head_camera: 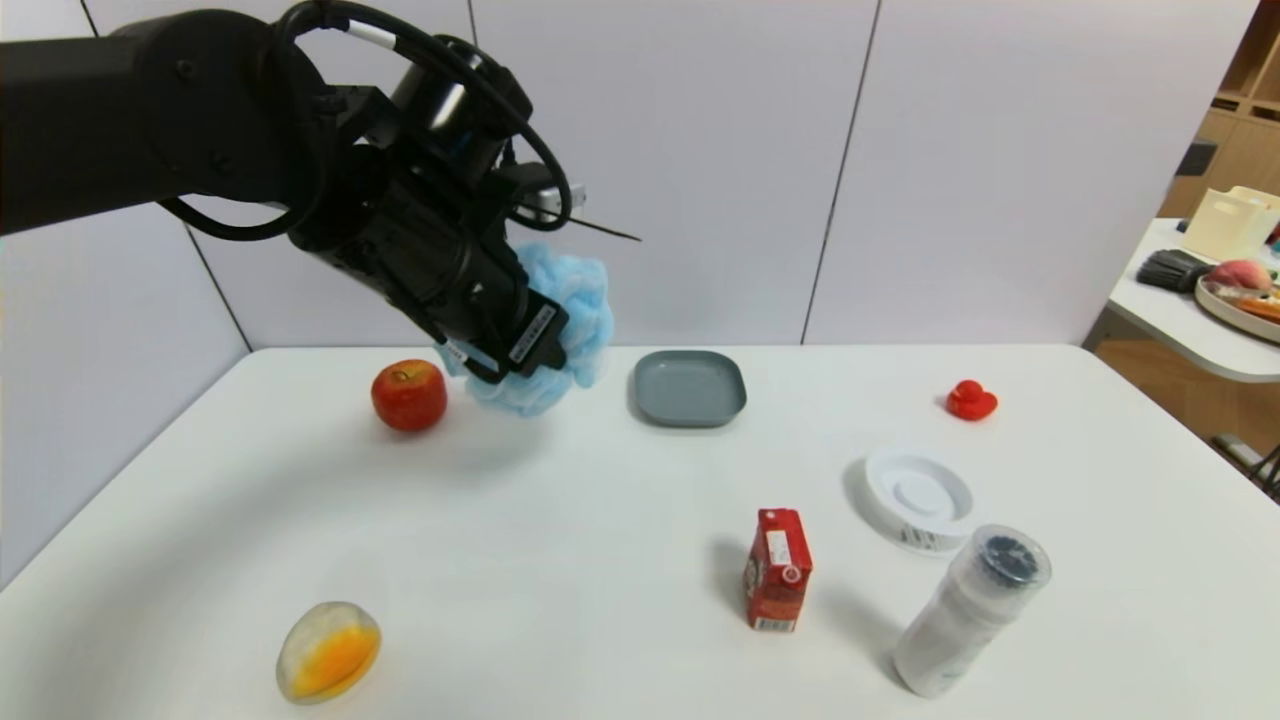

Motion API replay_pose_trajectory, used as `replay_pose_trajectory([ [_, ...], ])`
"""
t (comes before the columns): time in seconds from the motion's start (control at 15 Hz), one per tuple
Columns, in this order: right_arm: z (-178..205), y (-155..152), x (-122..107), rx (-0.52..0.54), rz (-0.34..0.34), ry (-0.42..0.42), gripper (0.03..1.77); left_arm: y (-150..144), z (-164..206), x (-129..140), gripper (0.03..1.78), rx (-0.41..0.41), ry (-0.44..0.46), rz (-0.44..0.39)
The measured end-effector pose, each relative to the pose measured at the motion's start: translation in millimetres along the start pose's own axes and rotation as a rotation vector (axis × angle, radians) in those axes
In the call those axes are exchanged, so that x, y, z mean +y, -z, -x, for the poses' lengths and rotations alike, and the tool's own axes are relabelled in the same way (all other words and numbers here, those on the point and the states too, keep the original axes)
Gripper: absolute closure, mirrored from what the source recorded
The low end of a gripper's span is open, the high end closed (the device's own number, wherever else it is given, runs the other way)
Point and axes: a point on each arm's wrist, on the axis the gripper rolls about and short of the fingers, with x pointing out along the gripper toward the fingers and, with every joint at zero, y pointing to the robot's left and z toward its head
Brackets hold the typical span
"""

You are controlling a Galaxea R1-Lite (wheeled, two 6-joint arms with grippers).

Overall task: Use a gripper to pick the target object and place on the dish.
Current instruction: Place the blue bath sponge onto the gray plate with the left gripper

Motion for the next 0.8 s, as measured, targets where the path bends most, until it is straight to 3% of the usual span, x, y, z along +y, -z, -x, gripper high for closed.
replay_pose_trajectory([
  [0.27,0,0,0,0.000,0.000,0.000,0.09,-31,-34,4,1.05,-0.282,0.068,0.000],
  [0.53,0,0,0,0.000,0.000,0.000,0.09,-46,-83,0,1.05,-0.466,0.134,-0.042],
  [0.67,0,0,0,0.000,0.000,0.000,0.09,-45,-108,-3,1.05,-0.498,0.176,-0.054],
  [0.8,0,0,0,0.000,0.000,0.000,0.09,-37,-136,-7,1.05,-0.459,0.217,-0.060],
])
